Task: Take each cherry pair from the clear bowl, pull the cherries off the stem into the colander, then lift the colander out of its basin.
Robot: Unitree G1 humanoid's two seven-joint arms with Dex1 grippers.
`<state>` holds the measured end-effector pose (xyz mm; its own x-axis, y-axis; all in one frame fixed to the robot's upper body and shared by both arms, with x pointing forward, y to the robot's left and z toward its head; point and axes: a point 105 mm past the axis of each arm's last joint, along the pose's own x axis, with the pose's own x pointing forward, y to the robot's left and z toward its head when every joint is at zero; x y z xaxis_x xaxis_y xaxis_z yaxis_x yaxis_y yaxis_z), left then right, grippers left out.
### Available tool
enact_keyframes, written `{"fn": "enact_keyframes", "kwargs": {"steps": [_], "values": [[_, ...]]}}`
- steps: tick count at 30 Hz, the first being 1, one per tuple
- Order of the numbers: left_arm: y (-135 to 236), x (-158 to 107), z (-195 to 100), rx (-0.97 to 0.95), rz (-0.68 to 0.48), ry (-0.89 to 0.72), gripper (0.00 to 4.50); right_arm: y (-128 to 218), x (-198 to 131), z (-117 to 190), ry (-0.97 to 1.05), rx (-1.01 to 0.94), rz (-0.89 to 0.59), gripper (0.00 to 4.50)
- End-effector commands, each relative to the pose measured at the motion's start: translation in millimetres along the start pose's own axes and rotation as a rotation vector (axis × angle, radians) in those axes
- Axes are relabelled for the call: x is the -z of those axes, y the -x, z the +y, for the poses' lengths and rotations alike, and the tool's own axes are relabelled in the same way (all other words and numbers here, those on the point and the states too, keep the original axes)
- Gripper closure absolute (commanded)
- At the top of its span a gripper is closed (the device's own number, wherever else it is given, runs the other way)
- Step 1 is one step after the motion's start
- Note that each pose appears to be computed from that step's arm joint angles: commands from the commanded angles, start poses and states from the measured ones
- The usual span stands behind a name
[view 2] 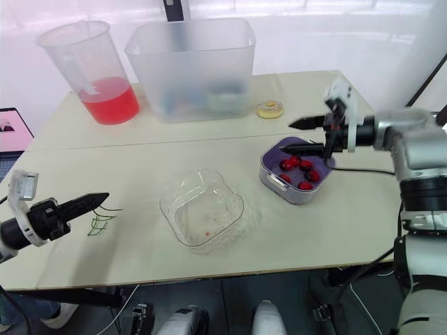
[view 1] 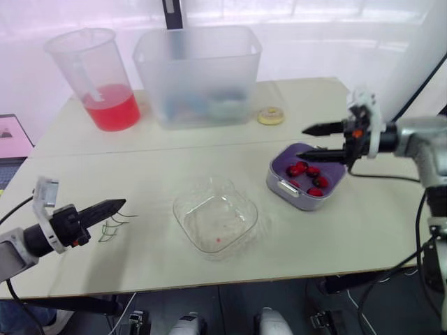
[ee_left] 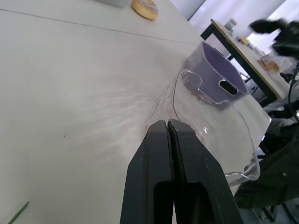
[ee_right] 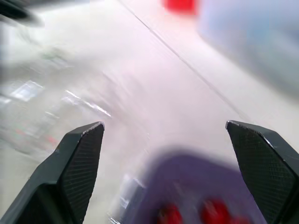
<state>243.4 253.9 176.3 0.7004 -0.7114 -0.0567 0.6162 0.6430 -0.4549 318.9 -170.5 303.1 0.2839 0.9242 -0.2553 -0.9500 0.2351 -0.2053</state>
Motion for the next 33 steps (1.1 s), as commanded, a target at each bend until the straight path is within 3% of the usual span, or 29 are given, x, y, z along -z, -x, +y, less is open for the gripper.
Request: {"fn": "enact_keyframes", "kwargs": {"steps": [1, 8, 14, 15, 17, 25, 28, 30, 33], "values": [[13.2, -7.9, 5.3, -0.051, -0.039, -0.019, 4.5, -9.6, -31.2, 36.9, 0.064, -0.202, -0.053, 0.03], [51.3, 20.6, 61.6, -0.412, 0.003, 0.081, 4.5, -30.8, -31.9, 53.3, 0.062, -0.301, -0.082, 0.03], [53.5, 33.6, 73.9, -0.481, -0.009, 0.152, 4.5, -37.6, -30.6, 57.6, 0.065, -0.327, -0.093, 0.03], [53.3, 33.6, 74.8, -0.488, -0.019, 0.161, 4.05, -38.1, -29.9, 57.6, 0.069, -0.327, -0.09, 0.0], [62.9, 25.8, 79.7, -0.523, -0.061, 0.16, 3.64, -38.1, -29.1, 57.2, 0.069, -0.321, -0.088, 0.0], [85.8, -10.6, 83.6, -0.569, -0.141, 0.075, 0.07, -37.0, -27.3, 55.4, 0.062, -0.304, -0.087, 0.0], [80.9, -34.0, 74.8, -0.519, -0.207, 0.02, 0.07, -36.5, -26.3, 54.7, 0.061, -0.296, -0.081, 0.0], [65.7, -54.4, 53.7, -0.399, -0.253, -0.025, 0.07, -34.8, -25.0, 54.0, 0.049, -0.284, -0.069, 0.0], [26.7, -72.3, 11.9, -0.185, -0.215, -0.114, 0.07, -28.3, -23.0, 48.2, 0.024, -0.227, -0.043, 0.0]]}}
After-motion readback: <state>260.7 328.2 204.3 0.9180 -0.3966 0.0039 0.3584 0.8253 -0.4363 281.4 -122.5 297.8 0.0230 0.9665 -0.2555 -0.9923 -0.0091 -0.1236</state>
